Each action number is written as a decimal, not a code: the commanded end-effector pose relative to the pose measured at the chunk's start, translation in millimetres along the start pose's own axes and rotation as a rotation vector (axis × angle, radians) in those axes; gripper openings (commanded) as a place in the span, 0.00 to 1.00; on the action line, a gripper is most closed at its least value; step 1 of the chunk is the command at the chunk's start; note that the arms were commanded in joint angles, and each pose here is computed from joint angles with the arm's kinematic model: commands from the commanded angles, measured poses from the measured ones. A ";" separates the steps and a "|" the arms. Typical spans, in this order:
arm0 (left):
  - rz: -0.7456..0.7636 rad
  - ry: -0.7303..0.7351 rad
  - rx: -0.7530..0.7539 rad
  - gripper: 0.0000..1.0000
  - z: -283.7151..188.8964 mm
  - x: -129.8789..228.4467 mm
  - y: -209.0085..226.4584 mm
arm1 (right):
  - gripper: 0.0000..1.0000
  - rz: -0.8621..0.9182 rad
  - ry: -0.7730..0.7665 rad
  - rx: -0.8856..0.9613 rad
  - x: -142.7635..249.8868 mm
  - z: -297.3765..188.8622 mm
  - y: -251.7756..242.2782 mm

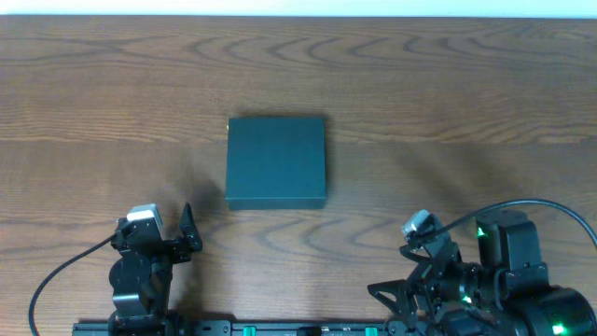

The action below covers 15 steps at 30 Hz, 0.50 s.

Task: Pack container

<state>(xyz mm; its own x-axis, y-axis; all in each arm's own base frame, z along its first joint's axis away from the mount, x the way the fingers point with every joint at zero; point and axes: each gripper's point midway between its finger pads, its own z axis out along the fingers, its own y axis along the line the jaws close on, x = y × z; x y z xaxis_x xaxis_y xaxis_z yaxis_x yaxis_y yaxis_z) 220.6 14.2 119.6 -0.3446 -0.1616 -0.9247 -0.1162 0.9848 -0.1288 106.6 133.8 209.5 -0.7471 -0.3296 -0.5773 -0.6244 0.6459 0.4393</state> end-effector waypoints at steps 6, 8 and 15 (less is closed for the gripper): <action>-0.008 0.006 -0.029 0.95 2.8 6.3 5.9 | 0.99 -0.072 -0.019 0.055 -2.4 -1.9 -6.8; -0.008 0.006 -0.029 0.95 2.8 6.3 5.9 | 0.99 -0.203 -0.112 0.113 -22.9 -5.3 -13.7; -0.008 0.006 -0.029 0.95 2.8 6.3 5.9 | 0.99 -0.719 -0.319 0.321 -39.6 6.2 -33.6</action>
<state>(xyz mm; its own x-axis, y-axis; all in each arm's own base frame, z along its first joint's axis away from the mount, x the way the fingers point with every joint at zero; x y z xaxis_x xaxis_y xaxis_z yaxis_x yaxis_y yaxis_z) 220.6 15.1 120.0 -0.3421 -0.1614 -0.9257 -0.1209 0.9845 -0.1270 153.0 139.2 240.0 -0.1655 -0.4418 -0.8817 -0.8182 0.5607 -0.1273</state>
